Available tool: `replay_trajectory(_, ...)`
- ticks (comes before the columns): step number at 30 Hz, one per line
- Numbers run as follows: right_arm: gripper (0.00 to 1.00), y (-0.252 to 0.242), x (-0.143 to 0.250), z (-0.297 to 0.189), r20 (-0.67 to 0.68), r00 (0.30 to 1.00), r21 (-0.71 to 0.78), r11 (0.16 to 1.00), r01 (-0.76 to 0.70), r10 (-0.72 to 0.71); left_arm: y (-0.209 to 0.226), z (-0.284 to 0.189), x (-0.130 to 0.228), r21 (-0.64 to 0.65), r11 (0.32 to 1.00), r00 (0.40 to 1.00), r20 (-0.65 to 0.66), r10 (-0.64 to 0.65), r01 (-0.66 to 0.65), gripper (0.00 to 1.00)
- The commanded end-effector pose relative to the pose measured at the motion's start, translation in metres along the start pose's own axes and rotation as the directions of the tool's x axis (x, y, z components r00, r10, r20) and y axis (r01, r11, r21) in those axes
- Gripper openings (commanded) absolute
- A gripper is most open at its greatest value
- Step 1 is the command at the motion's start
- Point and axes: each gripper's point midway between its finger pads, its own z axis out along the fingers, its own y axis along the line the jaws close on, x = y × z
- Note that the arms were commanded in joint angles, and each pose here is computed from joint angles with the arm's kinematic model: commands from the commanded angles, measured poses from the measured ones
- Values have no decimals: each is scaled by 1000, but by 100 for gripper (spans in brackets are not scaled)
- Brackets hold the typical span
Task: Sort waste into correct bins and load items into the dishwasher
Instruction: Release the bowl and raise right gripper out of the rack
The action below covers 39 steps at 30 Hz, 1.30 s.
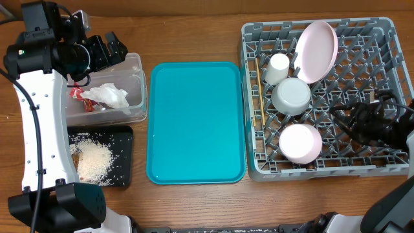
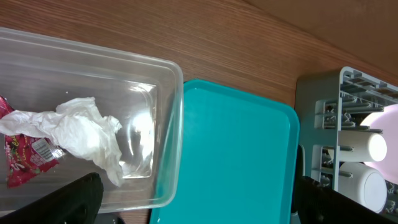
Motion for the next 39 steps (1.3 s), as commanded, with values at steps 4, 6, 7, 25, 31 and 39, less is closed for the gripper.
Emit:
replay_trajectory(4, 53, 2, -30, -22, 53, 997, 221, 973, -70, 60, -1, -3, -6, -5, 1000, 1000, 20, -13, 13, 100)
replay_trajectory(6, 54, 5, -31, -26, 45, 998, 315, 947, -56, 45, -1, -3, -6, -5, 1000, 1000, 20, -13, 13, 100)
replay_trajectory(7, 55, 8, -32, -26, 34, 999, 364, 931, -34, 24, -1, -3, -6, -6, 1000, 1000, 20, -13, 13, 100)
replay_trajectory(25, 100, 90, 14, 71, -320, 808, 580, 572, 580, -495, -1, -3, -6, -5, 1000, 1000, 20, -13, 13, 100)
replay_trajectory(31, 100, 97, 23, 79, -343, 786, 557, 563, 611, -514, -1, -3, -6, -5, 1000, 1000, 20, -13, 13, 100)
replay_trajectory(39, 100, 97, 23, 79, -343, 787, 557, 563, 611, -514, -1, -3, -6, -5, 1000, 1000, 20, -13, 13, 100)
